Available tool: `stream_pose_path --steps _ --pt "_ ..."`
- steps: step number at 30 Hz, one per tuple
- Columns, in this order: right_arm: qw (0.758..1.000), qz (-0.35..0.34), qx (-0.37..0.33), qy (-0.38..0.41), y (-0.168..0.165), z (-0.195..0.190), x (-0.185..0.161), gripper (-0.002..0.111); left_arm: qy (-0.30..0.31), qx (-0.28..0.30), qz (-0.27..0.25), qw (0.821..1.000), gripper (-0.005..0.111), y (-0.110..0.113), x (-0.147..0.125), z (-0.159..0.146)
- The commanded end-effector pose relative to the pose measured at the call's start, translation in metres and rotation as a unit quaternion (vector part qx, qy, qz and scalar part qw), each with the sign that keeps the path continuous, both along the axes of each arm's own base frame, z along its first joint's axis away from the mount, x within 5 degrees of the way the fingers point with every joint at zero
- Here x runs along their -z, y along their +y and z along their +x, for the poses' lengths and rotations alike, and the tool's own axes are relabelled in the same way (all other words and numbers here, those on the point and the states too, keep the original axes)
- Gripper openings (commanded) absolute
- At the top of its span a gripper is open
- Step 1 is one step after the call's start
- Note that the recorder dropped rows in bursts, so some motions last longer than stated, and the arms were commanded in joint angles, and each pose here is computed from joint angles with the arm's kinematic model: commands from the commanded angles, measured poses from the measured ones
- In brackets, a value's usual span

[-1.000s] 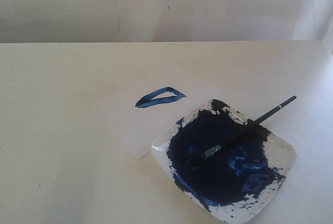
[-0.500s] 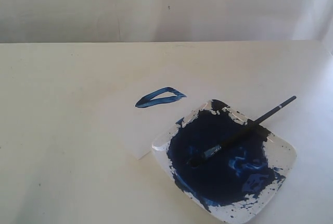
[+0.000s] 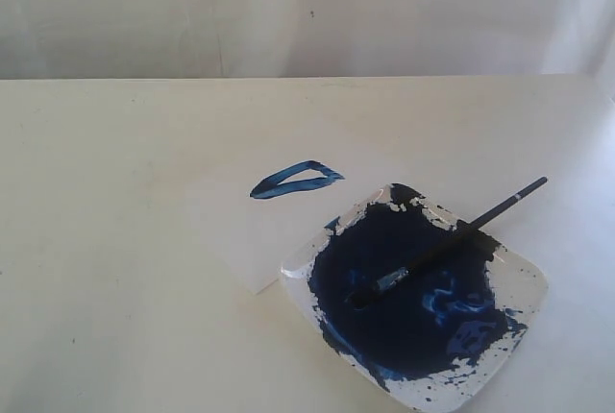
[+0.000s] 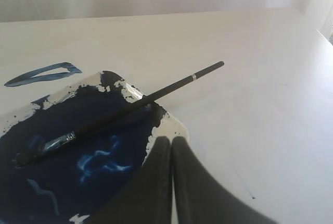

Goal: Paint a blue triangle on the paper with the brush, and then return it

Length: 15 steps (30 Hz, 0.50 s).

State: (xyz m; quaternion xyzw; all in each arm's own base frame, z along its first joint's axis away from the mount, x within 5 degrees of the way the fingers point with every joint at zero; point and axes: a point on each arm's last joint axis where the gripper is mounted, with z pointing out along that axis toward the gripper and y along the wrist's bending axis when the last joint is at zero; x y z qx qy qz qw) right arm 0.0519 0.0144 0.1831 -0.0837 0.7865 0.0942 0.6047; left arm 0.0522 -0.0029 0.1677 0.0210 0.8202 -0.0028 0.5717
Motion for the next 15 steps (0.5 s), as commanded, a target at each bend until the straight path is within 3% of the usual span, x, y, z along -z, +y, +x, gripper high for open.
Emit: stream_pose_path --steps 1,9,15 --pt "1.000 0.002 -0.002 -0.003 0.0002 -0.0002 0.0001 0.000 -0.006 -0.029 -0.009 1.000 0.000 0.0029 -0.0003 0.0001" --pt "1.000 0.002 -0.002 -0.003 0.0002 -0.0002 0.0001 0.000 -0.008 -0.040 -0.034 0.999 0.000 0.0031 -0.0007 0.0003" --pt "1.000 0.002 -0.002 -0.003 0.0002 -0.0002 0.0001 0.000 -0.010 -0.040 -0.024 0.999 0.000 0.0037 -0.0011 0.0004"
